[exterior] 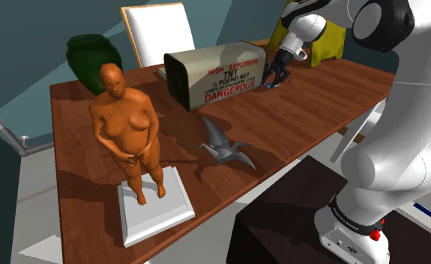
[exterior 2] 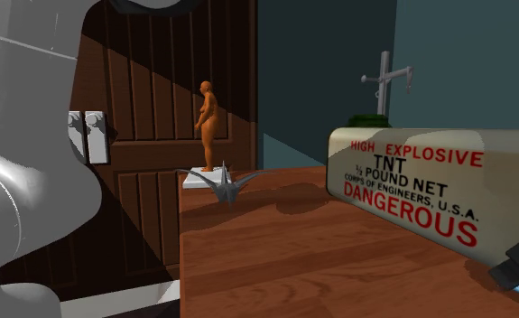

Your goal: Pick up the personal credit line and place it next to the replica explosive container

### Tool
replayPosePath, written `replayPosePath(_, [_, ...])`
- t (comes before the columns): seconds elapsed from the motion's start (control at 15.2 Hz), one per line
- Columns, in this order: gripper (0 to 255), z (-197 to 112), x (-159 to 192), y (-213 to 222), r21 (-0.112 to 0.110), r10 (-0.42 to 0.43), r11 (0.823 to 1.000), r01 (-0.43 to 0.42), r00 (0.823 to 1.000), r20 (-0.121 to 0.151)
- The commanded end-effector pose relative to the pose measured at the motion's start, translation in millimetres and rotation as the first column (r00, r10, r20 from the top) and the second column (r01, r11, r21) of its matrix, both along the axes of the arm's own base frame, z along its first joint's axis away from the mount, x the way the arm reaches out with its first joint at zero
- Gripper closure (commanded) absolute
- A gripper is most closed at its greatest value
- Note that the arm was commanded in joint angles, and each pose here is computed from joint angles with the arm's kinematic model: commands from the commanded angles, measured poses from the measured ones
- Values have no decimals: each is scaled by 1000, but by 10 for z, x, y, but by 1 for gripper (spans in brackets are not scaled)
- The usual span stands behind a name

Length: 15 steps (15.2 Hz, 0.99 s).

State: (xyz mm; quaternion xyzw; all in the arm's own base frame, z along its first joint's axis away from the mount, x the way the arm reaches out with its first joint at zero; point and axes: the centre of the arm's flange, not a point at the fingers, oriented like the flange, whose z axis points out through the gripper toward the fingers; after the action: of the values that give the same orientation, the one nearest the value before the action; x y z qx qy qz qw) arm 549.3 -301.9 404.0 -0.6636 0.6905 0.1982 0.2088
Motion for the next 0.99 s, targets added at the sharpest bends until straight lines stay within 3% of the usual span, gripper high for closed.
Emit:
replayPosePath(0.0, [255, -101, 0, 0, 0, 0, 1000, 0, 1000, 0])
replayPosePath(0.46, [255, -101, 0, 0, 0, 0, 1000, 0, 1000, 0])
replayPosePath(0.53, [0, -101, 0, 0, 0, 0, 1000, 0, 1000, 0])
replayPosePath(0.92, [0, 9, -4, -72, 0, 0, 1000, 0, 1000, 0])
